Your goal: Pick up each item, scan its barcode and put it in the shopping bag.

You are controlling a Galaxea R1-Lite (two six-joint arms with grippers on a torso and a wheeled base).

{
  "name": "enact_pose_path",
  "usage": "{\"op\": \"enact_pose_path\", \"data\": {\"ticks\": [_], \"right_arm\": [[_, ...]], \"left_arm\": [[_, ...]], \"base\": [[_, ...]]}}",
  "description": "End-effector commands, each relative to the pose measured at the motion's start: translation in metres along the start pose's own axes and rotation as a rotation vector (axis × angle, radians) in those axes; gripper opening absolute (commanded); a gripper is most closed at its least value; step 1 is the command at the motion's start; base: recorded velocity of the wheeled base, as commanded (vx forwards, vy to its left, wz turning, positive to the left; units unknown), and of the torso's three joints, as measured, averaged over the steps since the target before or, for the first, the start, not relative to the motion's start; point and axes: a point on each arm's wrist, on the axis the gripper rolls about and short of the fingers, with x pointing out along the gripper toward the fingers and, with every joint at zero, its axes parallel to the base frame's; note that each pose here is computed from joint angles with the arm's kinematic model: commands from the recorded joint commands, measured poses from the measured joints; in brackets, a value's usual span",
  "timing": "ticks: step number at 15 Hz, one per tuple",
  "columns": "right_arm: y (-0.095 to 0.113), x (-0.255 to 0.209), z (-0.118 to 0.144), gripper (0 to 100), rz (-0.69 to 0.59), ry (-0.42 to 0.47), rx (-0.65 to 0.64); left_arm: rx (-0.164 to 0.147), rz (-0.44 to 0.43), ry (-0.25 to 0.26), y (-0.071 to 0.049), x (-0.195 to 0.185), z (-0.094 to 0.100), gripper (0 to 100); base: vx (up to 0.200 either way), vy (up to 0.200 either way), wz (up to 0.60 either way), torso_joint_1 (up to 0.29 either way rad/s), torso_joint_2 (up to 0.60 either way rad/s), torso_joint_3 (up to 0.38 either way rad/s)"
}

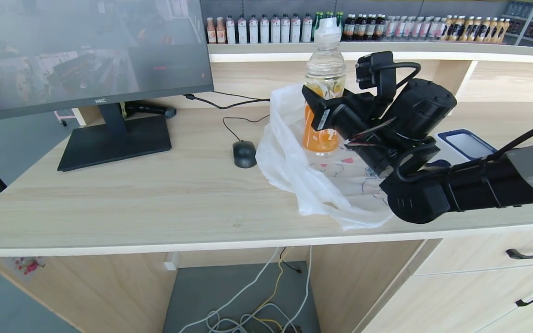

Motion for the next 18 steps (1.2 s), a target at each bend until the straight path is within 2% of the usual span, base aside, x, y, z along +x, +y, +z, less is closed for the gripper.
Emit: {"op": "enact_pose_path", "data": {"ticks": [1,14,18], "right_arm": [[0.000,0.001,-0.011,0,-0.002,0.021,0.000],[0.002,0.003,-0.020,0,-0.006,0.034,0.033],[0.004,-0.005,-0.031,0,-0.001,0.080,0.033]], "left_arm": [[0.001,0.000,-0.001,0.000,0.000,0.000,100],[0.001,0.000,-0.001,0.000,0.000,0.000,100],[0.001,0.000,-0.001,0.000,0.000,0.000,100]], "base": [[0.000,0.000,0.00,0.000,0.00,0.000],[0.000,0.000,0.00,0.000,0.00,0.000],[0.000,0.000,0.00,0.000,0.00,0.000]]}}
